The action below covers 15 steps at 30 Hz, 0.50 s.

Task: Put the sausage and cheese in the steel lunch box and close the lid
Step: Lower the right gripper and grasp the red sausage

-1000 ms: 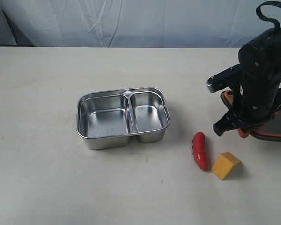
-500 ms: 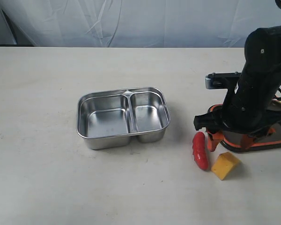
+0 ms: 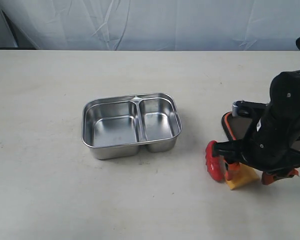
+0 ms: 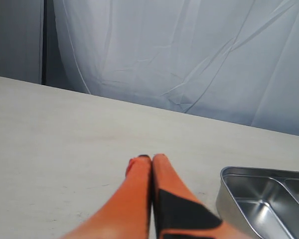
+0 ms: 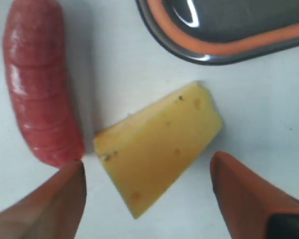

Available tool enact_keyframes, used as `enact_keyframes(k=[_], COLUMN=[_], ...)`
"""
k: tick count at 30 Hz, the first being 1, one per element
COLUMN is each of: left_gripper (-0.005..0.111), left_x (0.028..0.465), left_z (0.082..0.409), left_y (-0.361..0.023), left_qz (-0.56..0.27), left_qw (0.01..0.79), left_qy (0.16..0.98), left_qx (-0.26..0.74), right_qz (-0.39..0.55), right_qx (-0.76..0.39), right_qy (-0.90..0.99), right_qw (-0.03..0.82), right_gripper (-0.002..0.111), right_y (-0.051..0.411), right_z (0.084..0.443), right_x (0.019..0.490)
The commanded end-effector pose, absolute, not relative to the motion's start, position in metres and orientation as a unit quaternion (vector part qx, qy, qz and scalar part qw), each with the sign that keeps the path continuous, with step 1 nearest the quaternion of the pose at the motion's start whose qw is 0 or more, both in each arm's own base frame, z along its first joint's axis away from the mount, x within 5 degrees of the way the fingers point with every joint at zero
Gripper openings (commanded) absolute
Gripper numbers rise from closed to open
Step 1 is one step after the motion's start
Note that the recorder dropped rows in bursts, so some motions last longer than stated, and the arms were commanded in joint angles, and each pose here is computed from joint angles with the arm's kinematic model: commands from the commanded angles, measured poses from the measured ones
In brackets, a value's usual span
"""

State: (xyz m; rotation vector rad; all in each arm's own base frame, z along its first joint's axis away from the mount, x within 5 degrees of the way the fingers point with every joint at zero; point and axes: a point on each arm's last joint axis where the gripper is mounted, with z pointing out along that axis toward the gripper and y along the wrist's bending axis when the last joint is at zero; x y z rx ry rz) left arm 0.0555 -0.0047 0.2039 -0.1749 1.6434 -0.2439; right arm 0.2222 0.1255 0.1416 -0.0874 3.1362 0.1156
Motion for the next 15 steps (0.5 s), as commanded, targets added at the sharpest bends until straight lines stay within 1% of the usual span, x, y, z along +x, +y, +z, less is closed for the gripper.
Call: enact_keyframes(k=[1,3,4,5,6,7,8,9,10,12,15], left_gripper=[0.000,0.000,0.000,0.000,0.000,0.000,0.000,0.000,0.000,0.000,0.000], left_x=[0.055,0.055,0.055,0.055,0.055,0.055,0.055,0.055,0.055,0.055,0.055], left_z=[0.203,0.203,0.203,0.203,0.203,0.203,0.203,0.203,0.203,0.203,0.203], left_y=[-0.005,-0.005,-0.005,-0.005,-0.005,-0.005,-0.005,-0.005,-0.005,-0.005,-0.005], left_qz=[-0.111,-0.111,-0.111,-0.111,-0.111,-0.111,-0.111,-0.111,-0.111,-0.111,-0.111], left_qw=[0.673,0.673,0.673,0.673,0.673,0.673,0.673,0.673,0.673,0.673,0.673], left_qy=[0.728,0.728,0.728,0.728,0.728,0.728,0.728,0.728,0.728,0.728,0.728], left_qx=[-0.075,-0.075,-0.075,-0.075,-0.075,-0.075,-0.075,-0.075,-0.075,-0.075,-0.075], right_qz=[-0.001,-0.007,-0.010,-0.008,-0.006,-0.003,-0.004,-0.005,-0.008,-0.012,0.003], right_qx=[-0.079,-0.087,-0.098,-0.105,-0.125,-0.128,-0.137,-0.142,-0.148,-0.152,-0.143], right_qy=[0.997,0.996,0.995,0.994,0.992,0.991,0.990,0.990,0.989,0.988,0.990], right_qw=[-0.002,0.003,0.010,0.014,0.021,0.025,0.024,0.021,0.012,0.002,0.009], right_gripper=[0.068,0.063,0.053,0.048,0.036,0.031,0.020,0.014,-0.001,-0.001,-0.001], right_y=[0.118,0.117,0.116,0.116,0.117,0.118,0.118,0.117,0.117,0.116,0.116], right_z=[0.142,0.142,0.142,0.142,0.142,0.142,0.142,0.142,0.142,0.142,0.153], right_x=[0.220,0.221,0.223,0.224,0.225,0.225,0.225,0.225,0.223,0.221,0.218])
